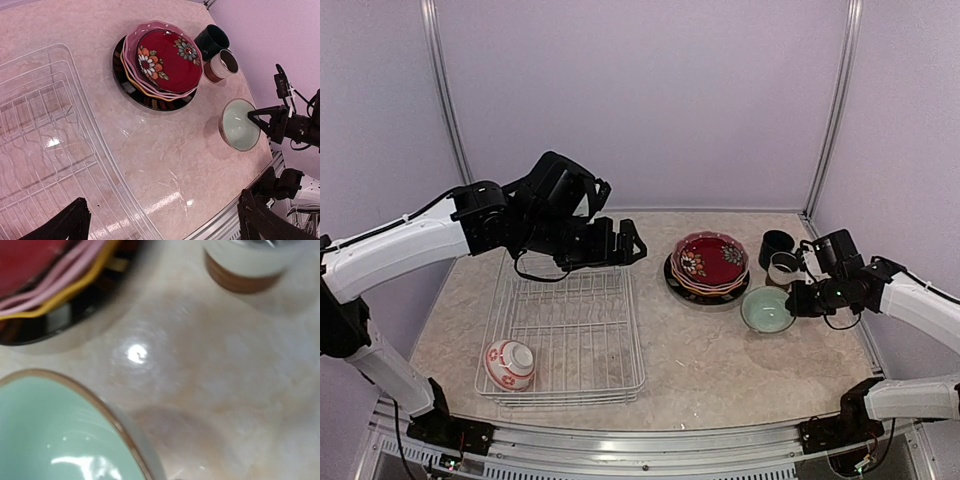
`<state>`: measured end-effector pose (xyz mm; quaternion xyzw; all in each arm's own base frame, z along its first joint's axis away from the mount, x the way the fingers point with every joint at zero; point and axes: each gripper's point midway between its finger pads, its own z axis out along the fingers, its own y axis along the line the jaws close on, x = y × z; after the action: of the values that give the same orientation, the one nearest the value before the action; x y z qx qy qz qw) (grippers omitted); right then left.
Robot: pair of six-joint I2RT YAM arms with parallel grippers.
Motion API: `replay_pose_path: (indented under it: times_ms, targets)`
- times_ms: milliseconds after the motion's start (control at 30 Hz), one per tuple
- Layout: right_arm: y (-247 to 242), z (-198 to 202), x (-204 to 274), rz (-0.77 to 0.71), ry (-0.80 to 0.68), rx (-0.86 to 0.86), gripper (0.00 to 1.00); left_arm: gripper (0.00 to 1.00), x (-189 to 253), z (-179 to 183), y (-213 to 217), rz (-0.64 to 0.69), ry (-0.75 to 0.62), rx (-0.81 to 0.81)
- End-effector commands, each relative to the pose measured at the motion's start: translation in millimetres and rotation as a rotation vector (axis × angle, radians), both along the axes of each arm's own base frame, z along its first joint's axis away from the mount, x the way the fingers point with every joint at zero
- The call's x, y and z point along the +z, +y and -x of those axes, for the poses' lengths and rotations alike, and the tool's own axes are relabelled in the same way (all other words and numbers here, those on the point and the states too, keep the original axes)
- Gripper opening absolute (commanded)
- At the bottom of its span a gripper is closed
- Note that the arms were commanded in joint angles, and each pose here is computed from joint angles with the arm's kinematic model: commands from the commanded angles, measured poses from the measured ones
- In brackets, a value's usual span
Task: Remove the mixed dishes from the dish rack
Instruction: Place the bowl at the corner of the board.
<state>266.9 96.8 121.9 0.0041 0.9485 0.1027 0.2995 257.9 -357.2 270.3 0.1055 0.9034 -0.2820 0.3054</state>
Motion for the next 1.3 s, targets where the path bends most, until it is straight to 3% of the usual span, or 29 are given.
replay_pose_path:
  times_ms: [0, 233, 467, 1267]
  targets:
    - [-10.7, -7.0, -2.7, -0.047, -0.002, -0.098, 0.0, 0.99, 8.9, -0.1, 5.8, 0.035, -0.008, 0.011]
    - [-45.0, -11.6, -22.5, -0.031, 0.0, -0.272, 0.0, 0.99, 4.7, -1.3, 8.8, 0.041, -0.001, 0.016]
    - [-65.8, -21.3, -23.6, -0.029, -0.021, -0.334, 0.0, 0.99, 2.7, -1.7, 18.2, 0.038, -0.002, 0.029]
    - [-27.9, -33.8, -29.9, -0.17, -0.006, -0.136, 0.0, 0.99, -14.0, -5.7, 52.4, 0.045, 0.069, 0.1]
